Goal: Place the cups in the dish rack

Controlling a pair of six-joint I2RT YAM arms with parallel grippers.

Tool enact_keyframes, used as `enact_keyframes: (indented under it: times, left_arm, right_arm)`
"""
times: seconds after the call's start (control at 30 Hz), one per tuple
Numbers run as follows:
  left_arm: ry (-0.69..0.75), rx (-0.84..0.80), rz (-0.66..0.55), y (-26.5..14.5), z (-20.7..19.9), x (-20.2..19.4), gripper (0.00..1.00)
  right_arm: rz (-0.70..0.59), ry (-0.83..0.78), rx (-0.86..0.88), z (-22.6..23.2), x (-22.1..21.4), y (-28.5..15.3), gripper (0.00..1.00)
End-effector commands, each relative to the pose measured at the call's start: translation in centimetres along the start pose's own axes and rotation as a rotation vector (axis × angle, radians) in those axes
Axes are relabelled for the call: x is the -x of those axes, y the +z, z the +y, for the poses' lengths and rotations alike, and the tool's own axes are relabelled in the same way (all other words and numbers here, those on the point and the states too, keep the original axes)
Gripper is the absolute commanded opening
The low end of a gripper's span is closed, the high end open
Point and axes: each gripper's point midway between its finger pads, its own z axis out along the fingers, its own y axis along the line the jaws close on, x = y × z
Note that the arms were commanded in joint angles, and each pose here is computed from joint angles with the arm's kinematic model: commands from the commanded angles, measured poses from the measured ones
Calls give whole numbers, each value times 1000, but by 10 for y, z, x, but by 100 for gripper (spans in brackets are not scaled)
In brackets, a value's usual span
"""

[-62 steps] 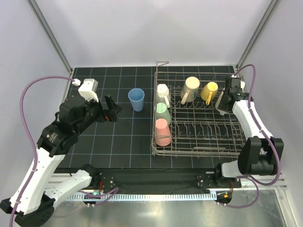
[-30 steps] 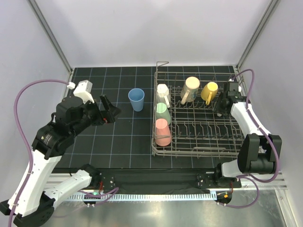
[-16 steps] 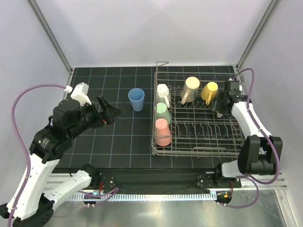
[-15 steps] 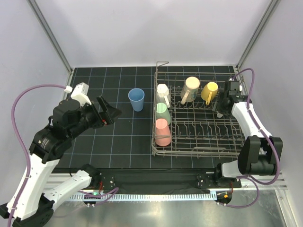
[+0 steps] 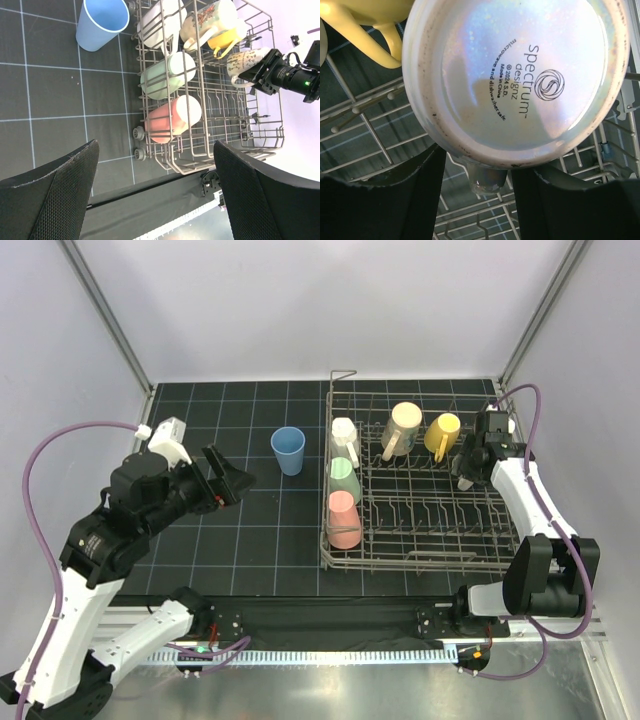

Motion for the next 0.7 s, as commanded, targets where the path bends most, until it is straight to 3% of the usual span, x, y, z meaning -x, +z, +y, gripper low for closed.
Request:
enact_keyframes:
  times: [0.0, 0.13, 0.23, 0.27, 0.33, 0.67]
  left_arm:
    - [22, -5, 21, 1, 0, -4, 92]
    - [39, -2, 28, 3, -1, -3, 93]
    - [50, 2, 33, 6, -2, -1, 93]
    - [53, 3, 34, 7, -2, -1, 93]
    - [56, 1, 32, 7, -3, 0, 93]
    - [76, 12, 42, 14, -1, 0, 93]
  right_arm:
    - [-41, 7, -8, 1, 14, -2, 52]
    - [-37, 13, -4, 4, 16, 2, 43]
    - [-25, 16, 13, 8, 17, 3, 27]
    - [-30, 19, 21, 10, 22, 1, 15]
    - [-16, 17, 39, 14, 22, -3, 5]
    - [-14, 6, 88, 21, 34, -25, 4]
